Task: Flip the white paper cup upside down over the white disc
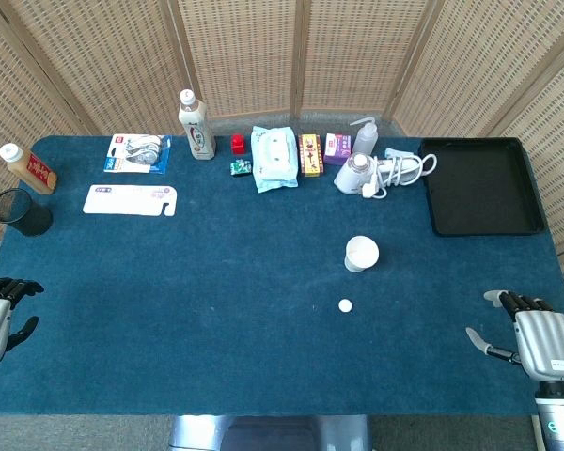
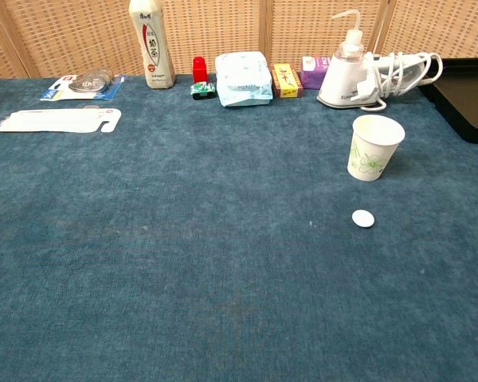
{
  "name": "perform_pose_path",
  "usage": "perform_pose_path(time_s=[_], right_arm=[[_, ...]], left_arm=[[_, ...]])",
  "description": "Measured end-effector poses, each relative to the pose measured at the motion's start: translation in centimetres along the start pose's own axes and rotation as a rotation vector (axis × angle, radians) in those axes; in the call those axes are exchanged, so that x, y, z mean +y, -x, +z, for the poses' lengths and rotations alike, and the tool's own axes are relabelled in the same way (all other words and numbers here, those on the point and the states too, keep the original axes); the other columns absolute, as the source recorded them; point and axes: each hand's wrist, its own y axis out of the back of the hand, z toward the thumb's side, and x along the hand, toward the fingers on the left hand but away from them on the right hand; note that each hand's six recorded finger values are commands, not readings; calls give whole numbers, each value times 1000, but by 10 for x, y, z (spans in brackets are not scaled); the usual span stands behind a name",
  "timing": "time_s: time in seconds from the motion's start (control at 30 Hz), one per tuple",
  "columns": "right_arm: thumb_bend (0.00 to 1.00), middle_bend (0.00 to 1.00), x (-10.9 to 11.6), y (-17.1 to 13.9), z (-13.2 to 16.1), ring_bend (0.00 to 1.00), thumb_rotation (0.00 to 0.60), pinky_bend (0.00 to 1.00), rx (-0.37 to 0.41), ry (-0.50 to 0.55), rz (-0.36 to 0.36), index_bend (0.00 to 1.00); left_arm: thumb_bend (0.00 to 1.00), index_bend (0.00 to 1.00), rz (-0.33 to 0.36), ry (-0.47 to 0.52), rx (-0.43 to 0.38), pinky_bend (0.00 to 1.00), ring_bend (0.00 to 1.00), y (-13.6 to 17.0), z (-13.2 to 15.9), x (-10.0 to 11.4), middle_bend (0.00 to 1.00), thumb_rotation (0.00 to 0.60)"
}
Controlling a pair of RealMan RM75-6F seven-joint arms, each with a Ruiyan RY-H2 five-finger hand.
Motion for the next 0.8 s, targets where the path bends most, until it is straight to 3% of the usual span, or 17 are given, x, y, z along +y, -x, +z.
perform_pose_path(time_s=[0.53,0.8], right_arm=[[303,420,3,0,0,457,295,441,4,22,-1,352],[293,395,10,28,26,445,289,439,93,99,-4,304]], left_arm=[[231,409,-5,1,-5,453,354,-1,3,-2,469,600],[231,409,-3,-10,-7,452,354,-1,5,1,469,600]])
